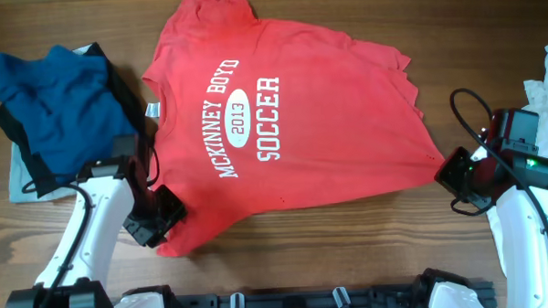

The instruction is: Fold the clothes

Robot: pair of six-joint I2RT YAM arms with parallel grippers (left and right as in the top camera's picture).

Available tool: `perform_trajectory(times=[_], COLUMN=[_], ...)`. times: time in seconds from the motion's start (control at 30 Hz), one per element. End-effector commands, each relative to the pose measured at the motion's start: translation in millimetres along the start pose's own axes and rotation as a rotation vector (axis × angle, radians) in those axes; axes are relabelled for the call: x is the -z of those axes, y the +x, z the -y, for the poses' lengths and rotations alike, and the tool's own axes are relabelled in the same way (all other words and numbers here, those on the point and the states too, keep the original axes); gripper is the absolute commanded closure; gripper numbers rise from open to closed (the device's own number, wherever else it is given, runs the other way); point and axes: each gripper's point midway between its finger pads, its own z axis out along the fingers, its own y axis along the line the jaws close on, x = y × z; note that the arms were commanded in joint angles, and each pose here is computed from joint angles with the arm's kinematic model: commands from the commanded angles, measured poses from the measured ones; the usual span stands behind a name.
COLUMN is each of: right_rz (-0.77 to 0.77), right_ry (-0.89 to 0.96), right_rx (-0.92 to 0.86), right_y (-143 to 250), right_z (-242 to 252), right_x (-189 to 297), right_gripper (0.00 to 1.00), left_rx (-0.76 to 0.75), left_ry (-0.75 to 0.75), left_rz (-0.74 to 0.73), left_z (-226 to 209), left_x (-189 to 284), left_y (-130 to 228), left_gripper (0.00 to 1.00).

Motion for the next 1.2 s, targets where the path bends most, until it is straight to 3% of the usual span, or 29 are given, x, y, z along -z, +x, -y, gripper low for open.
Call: perform_trajectory(times=[0.0,0.03,0.13,0.2,0.3,0.8,0.87,0.97,1.17], right_rz=[-0.003,-0.003,-0.003,-0.004,-0.004,-0.004,-0.004,-0.004,-0.003], right_ry=[-0.003,-0.004,-0.004,-0.003,-0.003,-0.003,-0.003,-0.003,0.000], right_rx=[0.014,0.019,0.026,0.026,0.027,0.027,0.027,0.027,0.028], right_y=[-0.4,-0.2,-0.2,-0.1,0.0,-0.1,0.0,-0.1,-0.1], right_z=[-0.6,-0.6,-0.6,-0.5,-0.5,-0.5,-0.5,-0.5,0.0], right_x=[-0.7,-0.7,-0.7,-0.7,-0.7,-0.7,-0.7,-0.7,-0.7], right_gripper=[0.96,0.96,0.96,0.96,0.96,0.96,0.96,0.96,0.96], left_rx=[0.016,0.016,0.014,0.013,0.012,0.034,0.033,0.033,0.005], left_ry=[-0.001,0.000,0.005,0.008,0.007,-0.019,-0.018,-0.015,-0.018], left_rz=[-0.026,-0.024,-0.018,-0.009,-0.004,0.000,0.001,0.004,0.001], left_z=[-5.5,-5.6,-4.8,-4.0,-4.0,-12.3,-12.4,-11.8,-11.9], left_x=[-16.2,-18.4,-19.7,-19.7,-19.7,-29.5,-30.5,-30.5,-23.6], left_y=[5.8,5.5,4.2,2.2,1.2,2.8,2.7,2.1,3.6], left_gripper=[0.59,0.66,0.70,0.70,0.61,0.61,0.69,0.95,0.96])
